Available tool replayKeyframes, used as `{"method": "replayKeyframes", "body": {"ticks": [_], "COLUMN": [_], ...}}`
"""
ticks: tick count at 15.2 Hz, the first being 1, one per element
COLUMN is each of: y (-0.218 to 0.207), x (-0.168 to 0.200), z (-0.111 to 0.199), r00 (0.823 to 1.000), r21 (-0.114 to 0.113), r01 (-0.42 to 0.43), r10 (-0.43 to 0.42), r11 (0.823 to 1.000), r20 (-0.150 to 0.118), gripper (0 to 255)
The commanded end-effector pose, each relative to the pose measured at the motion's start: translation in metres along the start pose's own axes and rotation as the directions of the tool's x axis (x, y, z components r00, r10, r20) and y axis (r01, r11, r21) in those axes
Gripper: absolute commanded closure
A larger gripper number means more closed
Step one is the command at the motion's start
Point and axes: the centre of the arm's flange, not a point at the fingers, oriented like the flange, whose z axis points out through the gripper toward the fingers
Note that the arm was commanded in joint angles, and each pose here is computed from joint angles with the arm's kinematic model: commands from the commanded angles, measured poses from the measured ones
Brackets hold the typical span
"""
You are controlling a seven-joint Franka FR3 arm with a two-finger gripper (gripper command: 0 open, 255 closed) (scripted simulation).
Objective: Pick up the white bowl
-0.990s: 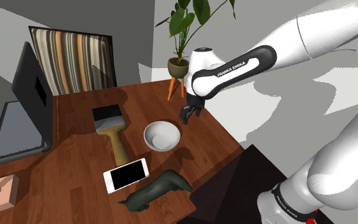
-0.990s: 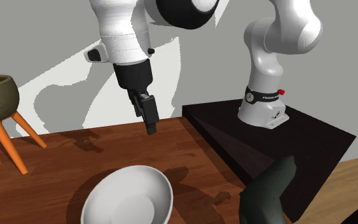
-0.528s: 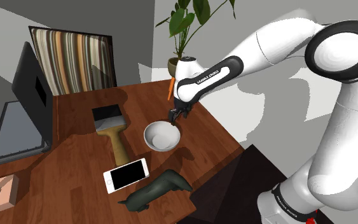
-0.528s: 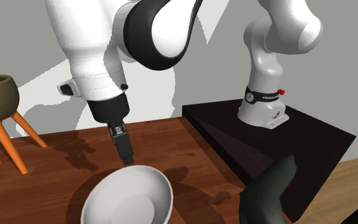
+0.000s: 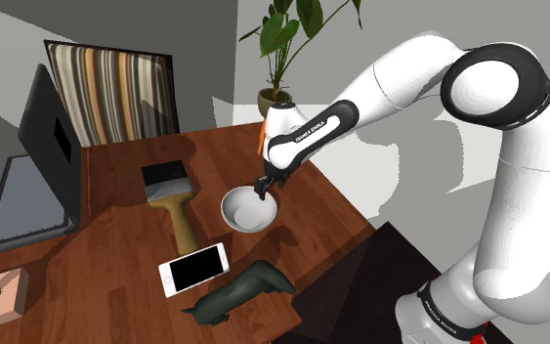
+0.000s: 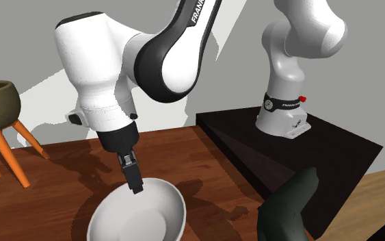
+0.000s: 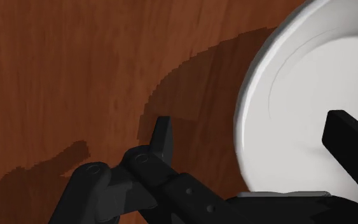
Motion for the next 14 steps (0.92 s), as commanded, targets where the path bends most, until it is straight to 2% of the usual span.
{"method": "replayKeyframes", "body": {"ticks": [1,2,11,14], "y": [-0.001,0.0,-0.001,-0.001], "x": [0.0,0.0,0.0,-0.001], "z": [0.004,0.005,0.004,-0.012], "r00": [1.0,1.0,1.0,1.0], "r21": [0.0,0.0,0.0,0.0], "r01": [0.0,0.0,0.0,0.0], "r10": [0.0,0.0,0.0,0.0], "r11": [1.0,1.0,1.0,1.0], "r20": [0.0,0.0,0.0,0.0], "gripper": [0,255,255,255]}}
